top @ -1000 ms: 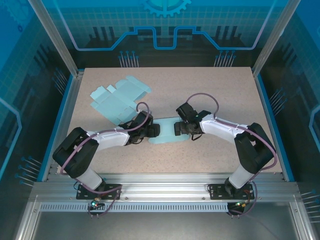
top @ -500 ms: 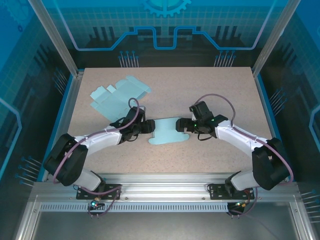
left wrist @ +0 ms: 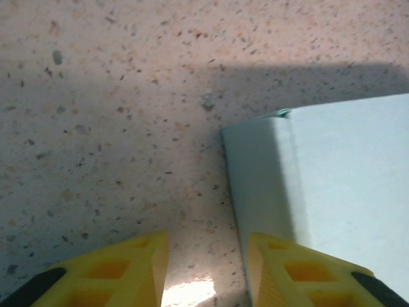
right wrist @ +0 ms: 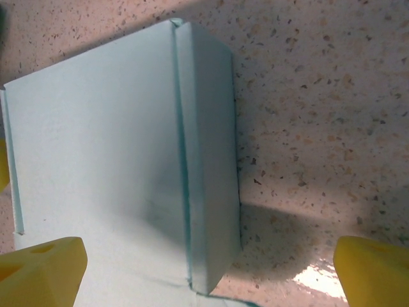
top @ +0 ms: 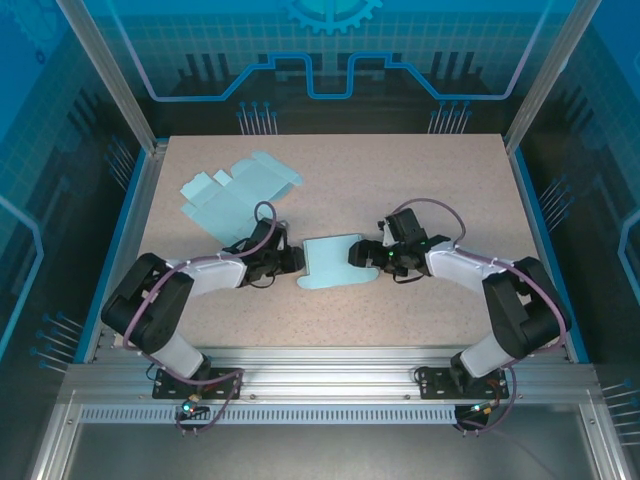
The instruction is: Fold the paper box
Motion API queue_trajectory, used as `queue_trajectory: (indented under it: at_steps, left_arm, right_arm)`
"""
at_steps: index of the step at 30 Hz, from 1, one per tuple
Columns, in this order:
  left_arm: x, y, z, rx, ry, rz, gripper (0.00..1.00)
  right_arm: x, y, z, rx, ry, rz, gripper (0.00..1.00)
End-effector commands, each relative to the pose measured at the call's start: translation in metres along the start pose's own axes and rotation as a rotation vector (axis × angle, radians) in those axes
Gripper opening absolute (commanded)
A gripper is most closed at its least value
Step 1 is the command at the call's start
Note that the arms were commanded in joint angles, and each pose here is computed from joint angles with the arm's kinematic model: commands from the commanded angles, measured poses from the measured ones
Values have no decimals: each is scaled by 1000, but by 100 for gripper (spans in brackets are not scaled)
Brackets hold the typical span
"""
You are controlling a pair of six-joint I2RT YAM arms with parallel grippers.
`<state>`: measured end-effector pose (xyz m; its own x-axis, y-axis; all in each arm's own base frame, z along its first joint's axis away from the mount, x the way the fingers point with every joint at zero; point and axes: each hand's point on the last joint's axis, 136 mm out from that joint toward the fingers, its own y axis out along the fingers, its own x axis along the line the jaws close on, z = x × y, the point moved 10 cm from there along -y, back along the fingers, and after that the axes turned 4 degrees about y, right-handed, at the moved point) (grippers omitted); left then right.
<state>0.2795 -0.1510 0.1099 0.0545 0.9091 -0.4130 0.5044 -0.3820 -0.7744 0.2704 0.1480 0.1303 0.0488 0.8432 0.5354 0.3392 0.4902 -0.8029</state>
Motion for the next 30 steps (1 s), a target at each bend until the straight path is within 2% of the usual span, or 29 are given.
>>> queue_trajectory:
  at_steps: [1,6,15,18,30]
  left_arm:
    - [6,4,2,11,-42,48,34]
    - [13,6,6,20,-74,63,31]
    - [0,-24,-9,-77,-85,135,51]
    - [-7,-29,-17,-91,-75,168,53]
    - [-9,4,-14,20,-81,230,55]
  right_arm:
    - [-4,9,-2,16,46,-95,100]
    - [-5,19,-1,40,62,-142,100]
    - [-10,27,-3,47,67,-138,100]
    - [-9,30,-6,50,69,-144,100]
    - [-11,47,-9,83,90,-162,100]
